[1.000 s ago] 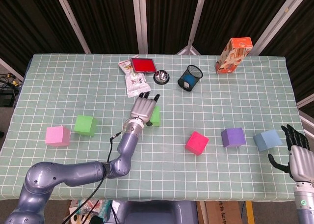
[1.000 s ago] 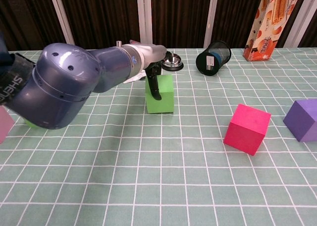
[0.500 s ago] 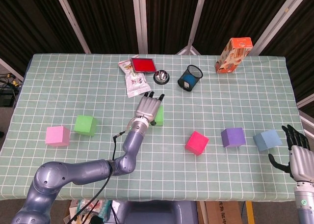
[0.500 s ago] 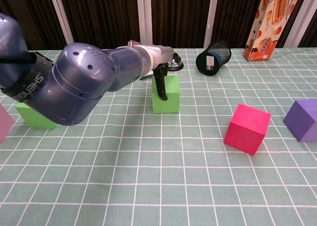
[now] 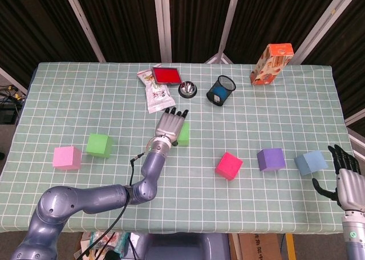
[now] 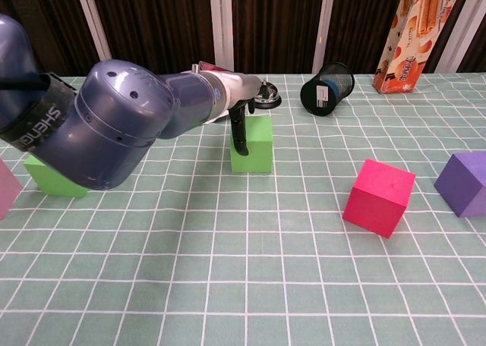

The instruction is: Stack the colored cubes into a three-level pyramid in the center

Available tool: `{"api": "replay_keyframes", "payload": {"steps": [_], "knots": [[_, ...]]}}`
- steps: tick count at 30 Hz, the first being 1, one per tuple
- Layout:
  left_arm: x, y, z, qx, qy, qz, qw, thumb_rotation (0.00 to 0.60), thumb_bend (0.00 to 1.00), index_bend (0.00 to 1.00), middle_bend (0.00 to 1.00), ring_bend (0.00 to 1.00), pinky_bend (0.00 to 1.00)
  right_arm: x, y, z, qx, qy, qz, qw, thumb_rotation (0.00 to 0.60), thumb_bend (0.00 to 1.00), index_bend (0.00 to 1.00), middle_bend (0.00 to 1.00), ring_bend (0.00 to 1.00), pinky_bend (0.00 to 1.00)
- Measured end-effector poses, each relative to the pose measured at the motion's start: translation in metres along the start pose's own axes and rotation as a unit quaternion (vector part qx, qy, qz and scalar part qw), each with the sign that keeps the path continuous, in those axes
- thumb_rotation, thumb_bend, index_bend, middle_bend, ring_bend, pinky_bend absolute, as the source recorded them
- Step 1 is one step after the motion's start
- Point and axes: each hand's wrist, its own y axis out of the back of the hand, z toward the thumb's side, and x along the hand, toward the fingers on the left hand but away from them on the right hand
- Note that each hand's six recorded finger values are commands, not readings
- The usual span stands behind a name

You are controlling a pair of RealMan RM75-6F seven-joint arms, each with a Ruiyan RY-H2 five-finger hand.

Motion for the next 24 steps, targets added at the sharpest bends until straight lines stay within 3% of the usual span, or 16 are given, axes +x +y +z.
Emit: {"api": "replay_keyframes", "payload": {"steps": [7,16,21,24], "knots": [[-0.004,0.003,0.000,-0.007,-0.007,0.002,0.9999,0.600,0.19,0.03,0.03,0.02,0.06,0.000,0.000,-0.001,0.004,0.000,0.001,1.0000,0.600,0.34,0.00,0.00,0.00,0.00],[-0.035,0.026,-0.011,-0.041,-0.034,0.030,0.9981,0.600,0.18,0.02,0.02,0.01,0.05,0.000,0.003,-0.005,0.008,-0.007,0.000,0.9999,0.600,0.34,0.00,0.00,0.00,0.00],[-0.069,0.038,-0.050,-0.079,-0.030,0.067,0.9942,0.600,0.18,0.02,0.02,0.00,0.05,-0.001,0.004,-0.008,0.015,-0.014,-0.003,0.9998,0.600,0.34,0.00,0.00,0.00,0.00],[-0.095,0.035,-0.093,-0.086,-0.004,0.094,0.9919,0.600,0.17,0.02,0.02,0.01,0.05,-0.002,0.006,-0.009,0.026,-0.018,-0.009,0.9995,0.600,0.34,0.00,0.00,0.00,0.00]]}}
